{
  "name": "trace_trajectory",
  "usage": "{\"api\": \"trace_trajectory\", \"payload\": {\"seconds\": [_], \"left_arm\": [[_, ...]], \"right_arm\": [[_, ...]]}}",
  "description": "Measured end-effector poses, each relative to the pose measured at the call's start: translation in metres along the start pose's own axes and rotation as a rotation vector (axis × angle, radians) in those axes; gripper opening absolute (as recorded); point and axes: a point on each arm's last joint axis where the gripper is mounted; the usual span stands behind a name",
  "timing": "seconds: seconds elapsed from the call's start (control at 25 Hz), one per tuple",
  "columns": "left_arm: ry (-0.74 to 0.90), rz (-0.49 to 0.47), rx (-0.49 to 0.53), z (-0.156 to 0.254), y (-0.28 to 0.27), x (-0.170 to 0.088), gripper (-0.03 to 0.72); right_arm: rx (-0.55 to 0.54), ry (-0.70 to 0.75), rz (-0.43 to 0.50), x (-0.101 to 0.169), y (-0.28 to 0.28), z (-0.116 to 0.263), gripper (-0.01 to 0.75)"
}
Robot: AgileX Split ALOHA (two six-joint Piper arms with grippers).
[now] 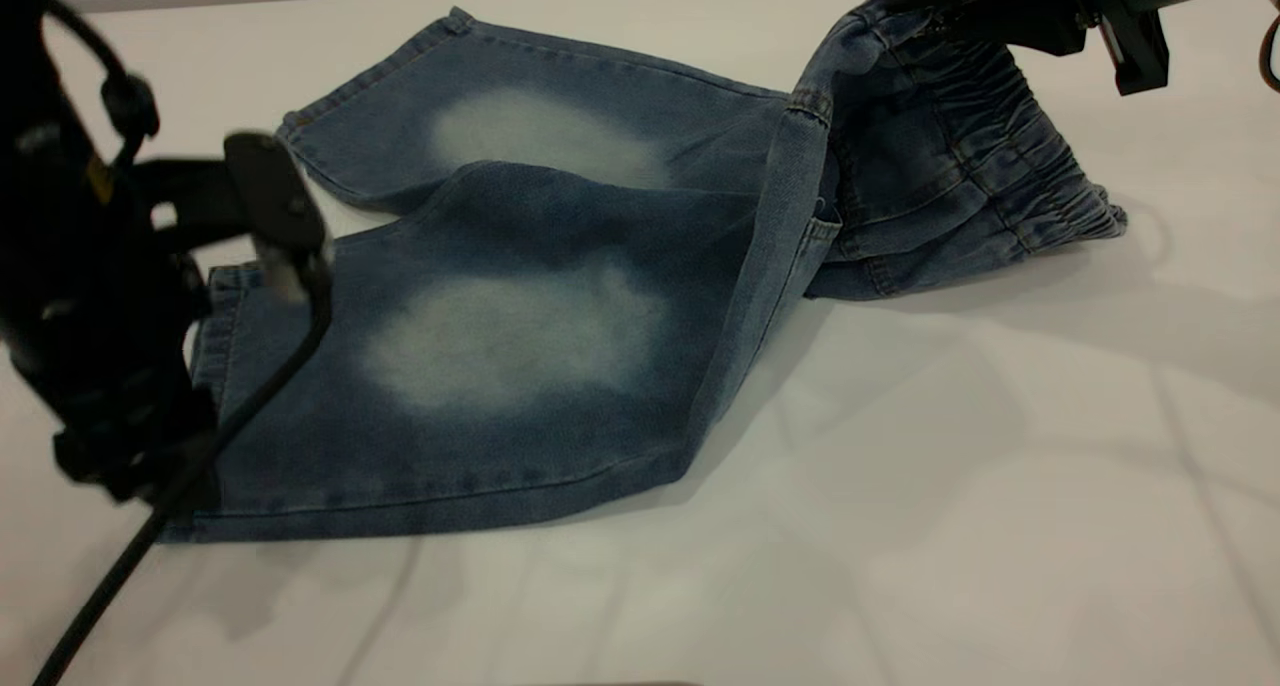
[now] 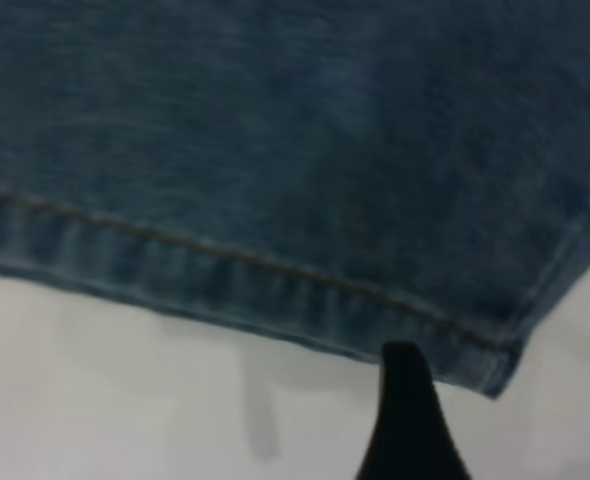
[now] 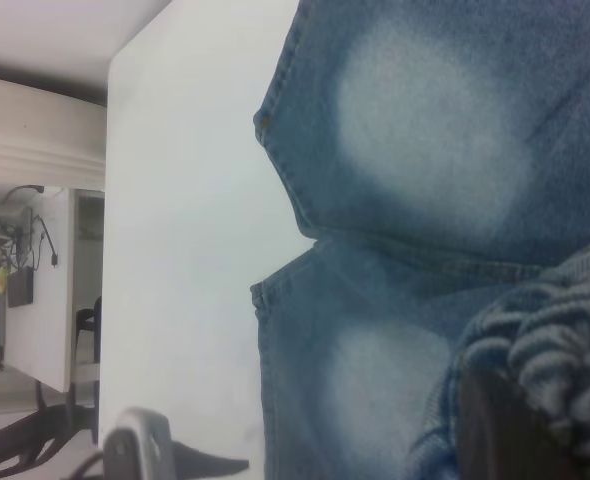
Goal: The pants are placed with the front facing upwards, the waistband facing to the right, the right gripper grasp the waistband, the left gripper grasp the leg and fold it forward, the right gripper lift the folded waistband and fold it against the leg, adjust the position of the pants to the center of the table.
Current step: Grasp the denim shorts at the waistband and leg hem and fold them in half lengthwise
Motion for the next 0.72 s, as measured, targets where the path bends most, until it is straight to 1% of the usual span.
{"api": "trace_trajectory", "payload": {"seconds": [0.2,0.44,0.72], "left_arm": [[0.041,-0.038,-0.042,-0.001,0.006,-0.001,0.433],[0.065,0.006,-0.012,0.001,0.026,-0.005,0.433],[0.070,0.018,-0.004,0.002,0.031,-0.006,0.433]], "right_arm": [[0.000,0.000,0.000,0.000,0.000,0.000,0.092],[-0.001,0.001,0.000,0.000,0.000,0.000,0.092],[-0.001,0.000,0.000,0.000,0.000,0.000,0.092]]}}
Point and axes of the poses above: a point on each arm's last joint axis where the gripper is mounted, y pointing out along that axis toward the gripper, x along the wrist's bending axis when the last joint is at zero, z = x × y, and after that the axes turned 10 degrees about y, right-handed
